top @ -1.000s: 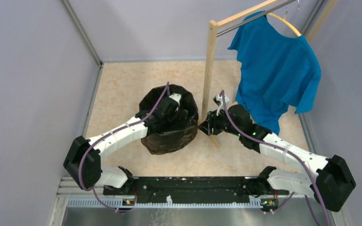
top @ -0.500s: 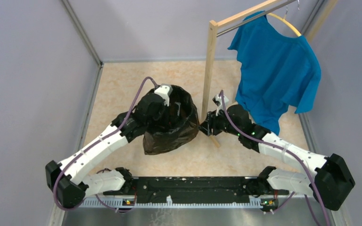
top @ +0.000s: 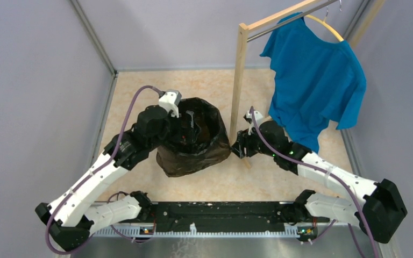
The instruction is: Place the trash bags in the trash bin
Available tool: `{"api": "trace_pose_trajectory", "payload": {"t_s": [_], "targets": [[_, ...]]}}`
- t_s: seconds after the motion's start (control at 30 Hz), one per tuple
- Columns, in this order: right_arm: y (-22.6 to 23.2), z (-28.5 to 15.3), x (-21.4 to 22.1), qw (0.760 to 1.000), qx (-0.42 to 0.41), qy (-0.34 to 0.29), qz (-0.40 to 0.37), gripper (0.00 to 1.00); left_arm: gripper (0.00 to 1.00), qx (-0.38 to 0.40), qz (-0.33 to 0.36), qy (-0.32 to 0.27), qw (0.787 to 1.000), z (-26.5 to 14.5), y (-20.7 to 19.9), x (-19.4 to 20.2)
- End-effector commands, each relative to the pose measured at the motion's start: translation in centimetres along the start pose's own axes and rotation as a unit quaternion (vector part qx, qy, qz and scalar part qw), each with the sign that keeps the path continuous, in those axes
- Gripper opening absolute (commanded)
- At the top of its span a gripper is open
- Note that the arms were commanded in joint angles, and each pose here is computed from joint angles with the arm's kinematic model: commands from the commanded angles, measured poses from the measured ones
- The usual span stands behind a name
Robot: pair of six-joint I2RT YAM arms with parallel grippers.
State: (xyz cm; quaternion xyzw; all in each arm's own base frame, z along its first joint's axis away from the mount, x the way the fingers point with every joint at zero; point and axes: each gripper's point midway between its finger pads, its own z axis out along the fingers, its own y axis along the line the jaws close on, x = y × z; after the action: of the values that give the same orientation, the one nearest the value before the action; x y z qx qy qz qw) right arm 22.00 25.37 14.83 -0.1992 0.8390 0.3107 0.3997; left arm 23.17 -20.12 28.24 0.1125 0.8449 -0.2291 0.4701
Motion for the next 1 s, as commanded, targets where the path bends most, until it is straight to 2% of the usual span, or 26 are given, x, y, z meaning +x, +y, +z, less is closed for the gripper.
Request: {"api": "trace_pose_trajectory", "payload": {"t_s": [0.0,0.23,0.33,0.47,0.53,0.6,0.7,0.97], "targets": [[0.0,-2.7,-2.8,0.998,0.028,-0.028,-0.040,0.61,0.98,0.020,-0.002,-0.078,0.997,-3.4,-1.0,-4.9],[4.3,-3.7,0.2,0.997,-0.007,-0.003,-0.075,0.92,0.98,0.042,0.003,-0.143,0.989,-7.8,-1.4,-7.8],[6.2,-3.4,0.8,0.997,-0.001,-0.002,-0.078,0.98,0.98,0.049,0.001,-0.169,0.984,-9.5,-1.2,-8.4],[8.4,-2.9,1.0,0.998,0.017,-0.040,-0.041,0.99,0.98,0.060,0.001,-0.191,0.980,-11.3,-1.1,-8.6],[8.6,-2.1,1.1,0.995,0.062,-0.074,0.032,0.99,0.98,0.064,0.002,-0.199,0.978,-12.0,-1.0,-8.5],[10.3,-1.2,1.5,0.990,0.063,-0.111,0.061,0.99,0.99,0.068,0.002,-0.204,0.977,-12.5,-0.9,-8.2],[13.0,-0.2,1.1,0.980,0.069,-0.181,0.052,0.99,0.99,0.074,0.000,-0.210,0.975,-13.3,-0.8,-8.0],[14.6,5.5,3.6,0.976,0.133,-0.175,0.012,0.99,0.99,0.088,-0.004,-0.211,0.974,-15.3,-0.7,-7.2]]}}
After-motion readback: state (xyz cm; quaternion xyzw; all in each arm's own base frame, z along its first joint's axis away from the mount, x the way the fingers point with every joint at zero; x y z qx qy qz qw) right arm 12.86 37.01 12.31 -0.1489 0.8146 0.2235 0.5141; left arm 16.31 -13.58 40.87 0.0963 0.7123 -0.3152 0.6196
